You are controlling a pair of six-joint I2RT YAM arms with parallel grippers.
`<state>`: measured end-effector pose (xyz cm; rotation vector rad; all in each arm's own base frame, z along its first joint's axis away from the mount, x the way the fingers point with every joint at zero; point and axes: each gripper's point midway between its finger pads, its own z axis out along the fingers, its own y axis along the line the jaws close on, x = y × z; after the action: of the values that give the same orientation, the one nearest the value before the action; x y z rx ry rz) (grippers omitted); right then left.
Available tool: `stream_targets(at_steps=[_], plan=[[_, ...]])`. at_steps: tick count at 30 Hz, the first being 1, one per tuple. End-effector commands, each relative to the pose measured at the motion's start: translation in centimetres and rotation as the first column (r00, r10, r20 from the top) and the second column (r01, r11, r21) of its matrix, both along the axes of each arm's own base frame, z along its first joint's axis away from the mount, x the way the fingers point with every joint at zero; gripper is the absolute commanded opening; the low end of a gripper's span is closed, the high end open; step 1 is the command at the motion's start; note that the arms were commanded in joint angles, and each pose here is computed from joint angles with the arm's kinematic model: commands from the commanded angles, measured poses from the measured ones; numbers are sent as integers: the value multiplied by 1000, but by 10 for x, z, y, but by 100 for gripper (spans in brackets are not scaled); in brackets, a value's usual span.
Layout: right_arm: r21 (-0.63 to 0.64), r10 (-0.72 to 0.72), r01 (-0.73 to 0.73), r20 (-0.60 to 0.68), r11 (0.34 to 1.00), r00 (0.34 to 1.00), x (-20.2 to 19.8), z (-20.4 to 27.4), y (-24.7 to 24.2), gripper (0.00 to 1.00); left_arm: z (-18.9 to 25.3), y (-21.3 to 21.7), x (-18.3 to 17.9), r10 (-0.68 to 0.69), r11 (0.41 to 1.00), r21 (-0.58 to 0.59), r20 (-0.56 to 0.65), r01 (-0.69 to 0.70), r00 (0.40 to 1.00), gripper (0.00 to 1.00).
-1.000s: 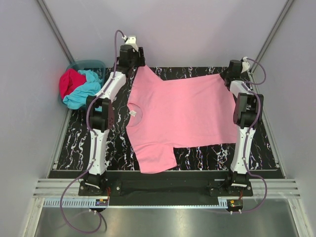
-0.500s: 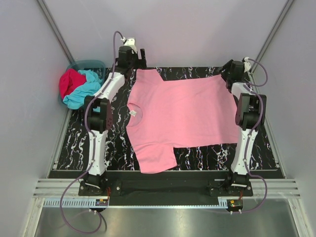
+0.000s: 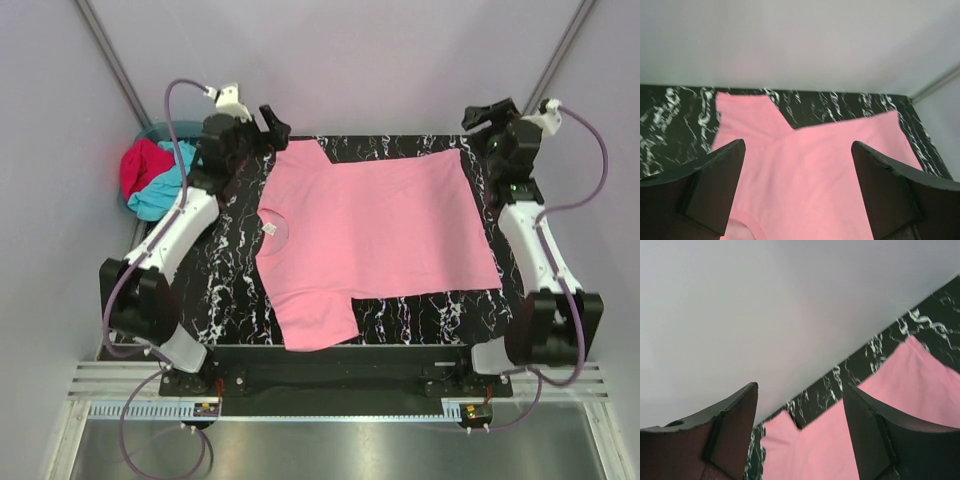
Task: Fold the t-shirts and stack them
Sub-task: Flatten the tshirt out
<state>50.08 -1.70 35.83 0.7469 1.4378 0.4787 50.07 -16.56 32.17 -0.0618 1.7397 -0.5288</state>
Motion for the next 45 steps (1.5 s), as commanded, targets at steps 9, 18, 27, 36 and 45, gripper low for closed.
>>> stream_targets(at_steps=[9,18,27,36,45], plan=[[41,-94,114,-336,993,937,-164,-149,7,75,-90,-34,-142,-24,977,-212,-88,5,996,91],[104,-10,50,-356,993,935,-241,-186,21,76,-106,-64,-220,-136,948,-297,-42,117,990,92],[77,-131,198,-516,977,847,-266,-212,1,79,-168,-48,-251,-134,949,-309,-191,70,972,92],[42,-43,75,-514,996,857,-252,-209,13,91,-200,-54,-282,-264,904,-395,-209,165,942,93],[15,43,-46,-702,999,711,-213,-245,25,91,-222,-41,-299,-259,931,-327,-284,160,923,93]])
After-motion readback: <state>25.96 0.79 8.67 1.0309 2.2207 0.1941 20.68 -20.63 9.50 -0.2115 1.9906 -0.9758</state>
